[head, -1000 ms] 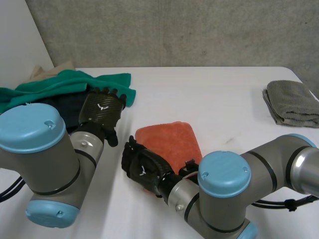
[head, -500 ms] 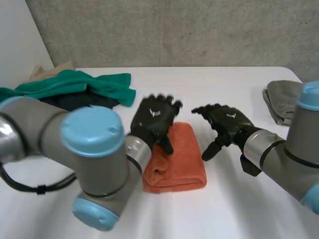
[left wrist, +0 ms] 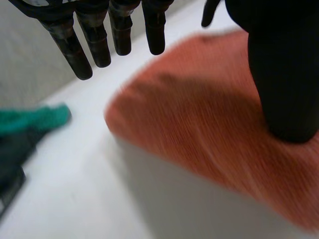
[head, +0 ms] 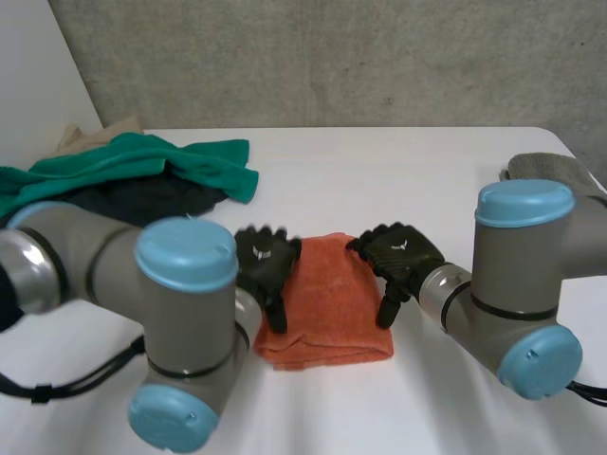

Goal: Fold the laundry.

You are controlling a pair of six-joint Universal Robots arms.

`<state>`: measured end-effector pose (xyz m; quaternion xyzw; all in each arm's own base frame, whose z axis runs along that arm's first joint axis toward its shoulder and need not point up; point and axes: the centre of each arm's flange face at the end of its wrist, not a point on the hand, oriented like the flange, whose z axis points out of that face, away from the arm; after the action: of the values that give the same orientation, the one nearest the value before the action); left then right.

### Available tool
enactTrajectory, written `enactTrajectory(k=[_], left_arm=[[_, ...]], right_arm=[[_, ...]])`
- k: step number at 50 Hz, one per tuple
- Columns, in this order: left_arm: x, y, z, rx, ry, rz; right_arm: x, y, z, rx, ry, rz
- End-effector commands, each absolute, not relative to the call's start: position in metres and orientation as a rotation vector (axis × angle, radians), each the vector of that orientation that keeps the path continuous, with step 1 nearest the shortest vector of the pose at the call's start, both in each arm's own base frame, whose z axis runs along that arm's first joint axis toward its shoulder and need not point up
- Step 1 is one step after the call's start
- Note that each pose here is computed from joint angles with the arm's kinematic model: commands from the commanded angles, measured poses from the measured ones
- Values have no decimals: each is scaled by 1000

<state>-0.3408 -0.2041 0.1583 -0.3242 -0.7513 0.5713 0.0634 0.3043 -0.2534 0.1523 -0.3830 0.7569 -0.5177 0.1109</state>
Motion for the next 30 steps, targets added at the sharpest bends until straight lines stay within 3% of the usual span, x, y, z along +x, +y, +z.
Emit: enactTrajectory(k=[1, 10, 15, 30], left_arm=[[-348, -221, 230, -999, -1984, 1902], [-366, -209, 271, -1153, -1700, 1763], [-369, -204, 270, -1201, -1683, 1670], [-370, -205, 260, -1206, -1708, 1640]], right_arm=[[309, -215, 180, -1165, 2049, -1709], [310, -162, 139, -1311, 1967, -1713], [317, -166, 116, -1321, 1976, -1753], [338, -189, 109, -1294, 1867, -1879]])
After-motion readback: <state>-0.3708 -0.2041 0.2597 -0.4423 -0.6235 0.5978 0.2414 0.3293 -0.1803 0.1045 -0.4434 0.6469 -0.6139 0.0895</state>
